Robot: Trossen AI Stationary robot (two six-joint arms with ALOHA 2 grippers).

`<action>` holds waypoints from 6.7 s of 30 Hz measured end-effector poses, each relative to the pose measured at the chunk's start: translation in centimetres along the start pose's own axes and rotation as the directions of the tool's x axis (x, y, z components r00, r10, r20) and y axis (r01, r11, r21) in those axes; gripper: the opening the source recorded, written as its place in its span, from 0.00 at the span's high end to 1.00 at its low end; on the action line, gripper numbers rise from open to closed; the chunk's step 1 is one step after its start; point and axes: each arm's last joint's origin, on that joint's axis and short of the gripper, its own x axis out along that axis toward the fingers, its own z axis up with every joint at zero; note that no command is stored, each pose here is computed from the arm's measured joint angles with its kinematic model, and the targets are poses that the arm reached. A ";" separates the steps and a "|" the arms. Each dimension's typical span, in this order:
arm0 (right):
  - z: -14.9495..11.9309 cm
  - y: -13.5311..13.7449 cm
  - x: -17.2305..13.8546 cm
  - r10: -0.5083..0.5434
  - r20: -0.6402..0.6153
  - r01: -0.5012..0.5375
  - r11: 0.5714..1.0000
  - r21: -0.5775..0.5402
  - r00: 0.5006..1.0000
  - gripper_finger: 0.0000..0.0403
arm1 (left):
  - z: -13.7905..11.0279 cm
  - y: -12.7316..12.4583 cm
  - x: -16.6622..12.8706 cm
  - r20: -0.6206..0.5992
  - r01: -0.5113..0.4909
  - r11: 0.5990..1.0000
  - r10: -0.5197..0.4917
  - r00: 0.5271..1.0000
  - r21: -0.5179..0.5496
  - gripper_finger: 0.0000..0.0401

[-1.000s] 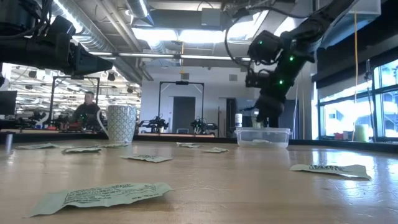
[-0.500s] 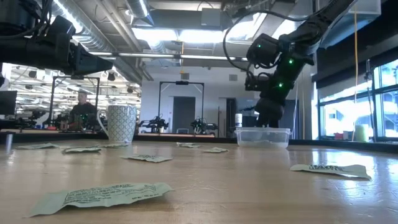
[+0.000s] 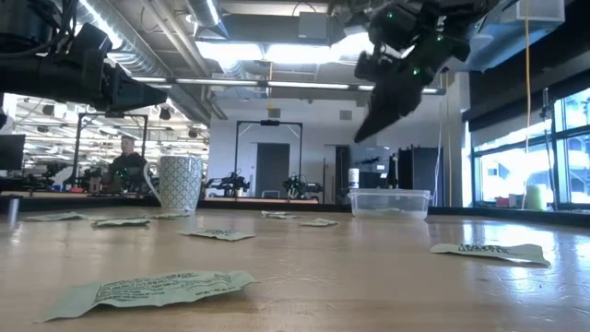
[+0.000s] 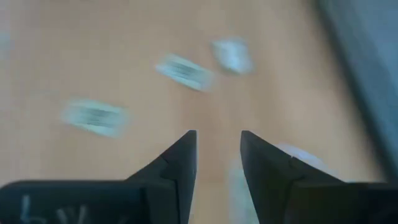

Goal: Pick and place items into bin
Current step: Put the stevia packet into the transparent bin

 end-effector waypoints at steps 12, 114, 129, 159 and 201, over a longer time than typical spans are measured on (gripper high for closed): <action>0.1 5.0 5.0 0.245 0.014 -0.241 0.962 -0.128 0.970 0.68 | 0.0 0.0 0.0 0.000 0.000 1.000 0.000 1.000 0.000 0.80; -5.0 -3.9 4.1 -0.309 -0.425 0.371 0.926 0.071 0.851 0.84 | 0.0 0.0 0.0 0.000 0.000 1.000 0.000 1.000 0.000 0.80; -1.8 -3.0 3.2 -0.212 -0.135 0.231 0.962 0.148 0.968 0.68 | 0.0 0.0 0.0 0.000 0.001 1.000 -0.001 1.000 0.000 0.80; 0.1 1.5 13.9 -0.035 0.115 0.021 0.993 0.119 0.993 0.68 | 0.0 0.0 0.0 0.000 0.001 1.000 -0.001 1.000 0.000 0.80; -1.2 1.7 17.2 -0.020 -0.104 0.031 0.994 0.108 0.994 0.90 | 0.0 0.0 0.0 0.000 0.001 1.000 -0.001 1.000 0.000 0.80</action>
